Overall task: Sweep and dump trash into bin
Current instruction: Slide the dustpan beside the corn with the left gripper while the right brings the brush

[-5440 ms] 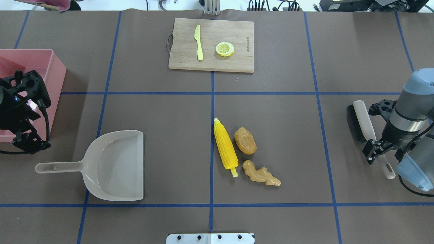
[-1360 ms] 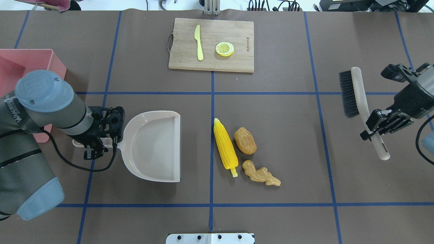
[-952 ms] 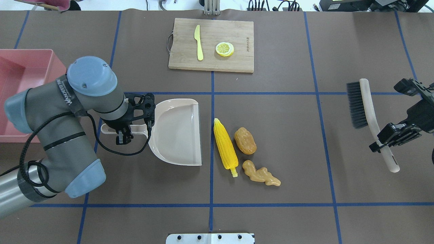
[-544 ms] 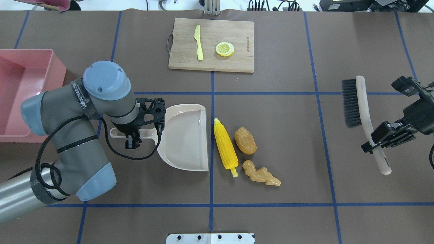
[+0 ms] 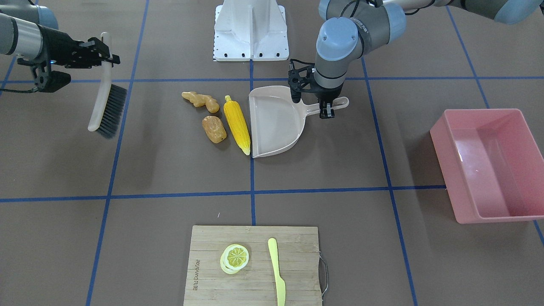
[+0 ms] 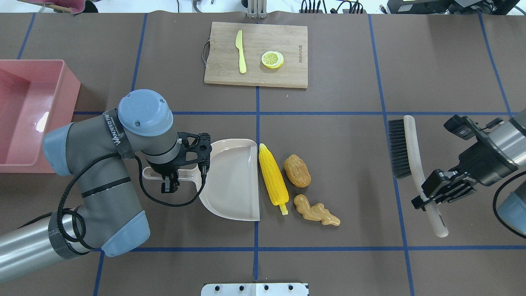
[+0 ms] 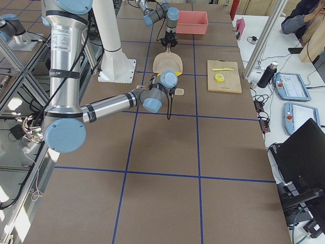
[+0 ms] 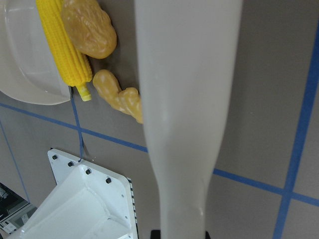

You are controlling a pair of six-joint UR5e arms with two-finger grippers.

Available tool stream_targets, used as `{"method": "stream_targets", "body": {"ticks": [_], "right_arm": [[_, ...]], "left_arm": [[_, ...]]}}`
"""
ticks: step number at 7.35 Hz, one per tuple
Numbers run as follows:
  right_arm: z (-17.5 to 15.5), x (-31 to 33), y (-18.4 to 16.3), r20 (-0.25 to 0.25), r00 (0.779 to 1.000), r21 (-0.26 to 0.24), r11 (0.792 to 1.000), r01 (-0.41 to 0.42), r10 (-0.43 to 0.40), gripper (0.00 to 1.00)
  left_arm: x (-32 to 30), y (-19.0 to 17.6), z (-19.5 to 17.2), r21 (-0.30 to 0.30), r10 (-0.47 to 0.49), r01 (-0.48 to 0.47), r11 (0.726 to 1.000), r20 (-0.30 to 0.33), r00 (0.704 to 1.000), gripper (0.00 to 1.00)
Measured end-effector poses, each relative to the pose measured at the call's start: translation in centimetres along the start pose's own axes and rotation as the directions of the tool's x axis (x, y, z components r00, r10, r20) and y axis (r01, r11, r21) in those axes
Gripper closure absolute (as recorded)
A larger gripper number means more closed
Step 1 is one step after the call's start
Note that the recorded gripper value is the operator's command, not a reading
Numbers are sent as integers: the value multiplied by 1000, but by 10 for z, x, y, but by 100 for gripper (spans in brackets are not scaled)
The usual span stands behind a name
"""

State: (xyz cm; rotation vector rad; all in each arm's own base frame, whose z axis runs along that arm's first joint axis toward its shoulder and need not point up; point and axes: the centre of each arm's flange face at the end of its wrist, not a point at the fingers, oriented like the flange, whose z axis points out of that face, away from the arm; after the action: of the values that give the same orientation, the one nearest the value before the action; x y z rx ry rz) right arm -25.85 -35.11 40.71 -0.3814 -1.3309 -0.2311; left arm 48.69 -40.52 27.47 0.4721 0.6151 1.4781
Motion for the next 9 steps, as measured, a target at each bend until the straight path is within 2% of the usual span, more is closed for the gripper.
{"method": "stream_targets", "body": {"ticks": [1, 3, 6, 9], "right_arm": [[29, -23, 0, -7, 1000, -29, 999, -20, 19, 100], [76, -48, 2, -31, 999, -50, 998, -43, 41, 100], [97, -30, 6, -28, 1000, -50, 999, -3, 1, 100], [131, -19, 18, -21, 999, -101, 994, 43, -45, 100]], "left_arm": [[0, 0, 0, -2, -1, 1, 1000, -2, 1000, 100], [1, -5, -3, -14, -6, 6, 1000, -9, 1000, 100], [0, -6, -3, -29, -13, 12, 1000, -14, 1000, 100], [2, -11, -2, -32, -9, 9, 999, -17, 1000, 100]]}}
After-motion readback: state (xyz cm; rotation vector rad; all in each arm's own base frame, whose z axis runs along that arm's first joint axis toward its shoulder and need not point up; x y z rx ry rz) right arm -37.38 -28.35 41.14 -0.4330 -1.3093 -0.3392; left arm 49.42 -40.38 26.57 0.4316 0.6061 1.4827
